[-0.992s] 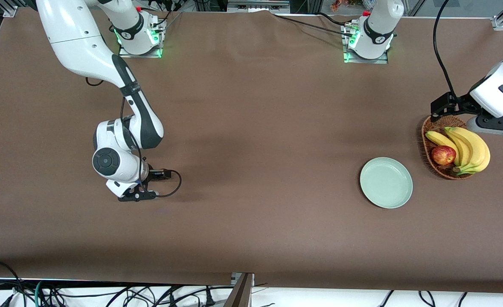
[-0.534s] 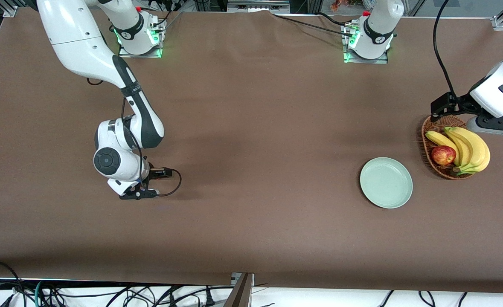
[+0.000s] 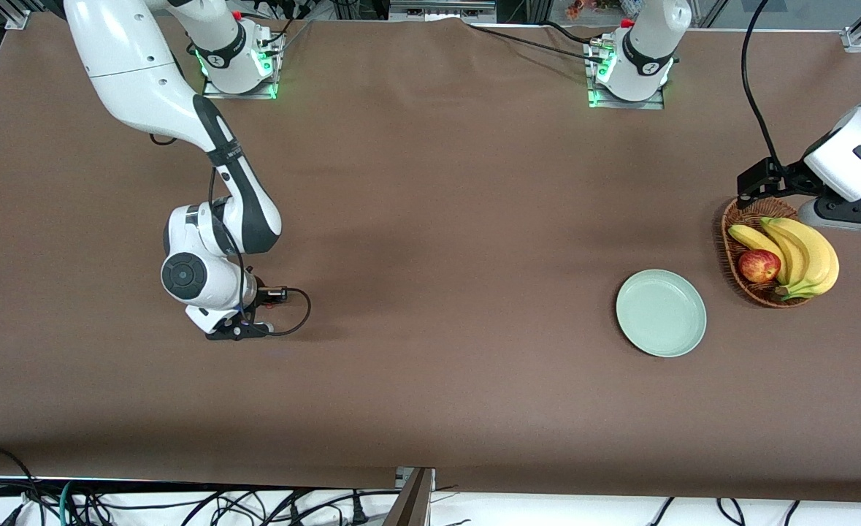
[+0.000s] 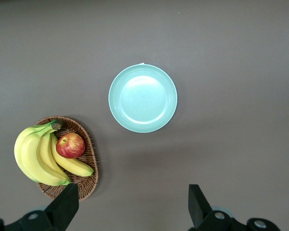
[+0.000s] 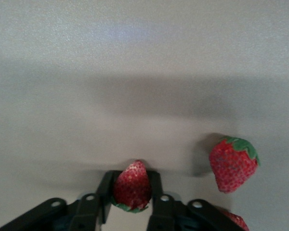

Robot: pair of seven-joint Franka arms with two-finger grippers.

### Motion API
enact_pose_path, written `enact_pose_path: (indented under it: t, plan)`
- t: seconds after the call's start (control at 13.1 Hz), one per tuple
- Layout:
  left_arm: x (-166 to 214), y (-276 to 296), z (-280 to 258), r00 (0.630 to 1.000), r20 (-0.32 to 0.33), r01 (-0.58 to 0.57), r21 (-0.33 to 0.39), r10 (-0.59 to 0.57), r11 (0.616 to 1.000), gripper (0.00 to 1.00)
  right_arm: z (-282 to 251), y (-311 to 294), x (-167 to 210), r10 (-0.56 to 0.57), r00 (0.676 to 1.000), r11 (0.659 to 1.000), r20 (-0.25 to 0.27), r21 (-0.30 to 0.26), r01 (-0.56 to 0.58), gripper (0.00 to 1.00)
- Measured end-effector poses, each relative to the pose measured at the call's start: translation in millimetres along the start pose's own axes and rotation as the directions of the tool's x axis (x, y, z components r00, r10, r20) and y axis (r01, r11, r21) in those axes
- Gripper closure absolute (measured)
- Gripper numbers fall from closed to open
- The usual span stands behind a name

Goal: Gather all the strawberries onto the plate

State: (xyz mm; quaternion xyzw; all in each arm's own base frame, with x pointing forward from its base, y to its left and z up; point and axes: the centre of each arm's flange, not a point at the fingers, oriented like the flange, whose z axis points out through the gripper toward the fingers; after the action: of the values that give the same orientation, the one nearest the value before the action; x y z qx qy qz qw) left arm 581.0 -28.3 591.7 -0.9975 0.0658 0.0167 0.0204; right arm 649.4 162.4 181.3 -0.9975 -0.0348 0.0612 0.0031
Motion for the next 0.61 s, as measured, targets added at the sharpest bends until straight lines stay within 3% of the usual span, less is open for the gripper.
enact_pose_path:
  t: [0.23, 0.61]
  plan:
    - [-0.1, -0.1, 0.1, 1.000, 0.001, 0.000, 0.000, 0.000, 1.000, 0.00, -6.4, -19.4, 0.0, -0.002, 1.000, 1.000, -0.016, 0.017, 0.002, 0.67]
    - [-0.4, -1.4, -0.7, 1.000, 0.000, 0.003, 0.000, -0.003, 1.000, 0.00, -39.3, -161.7, -12.3, 0.172, 0.983, 0.973, -0.065, 0.165, -0.159, 0.67]
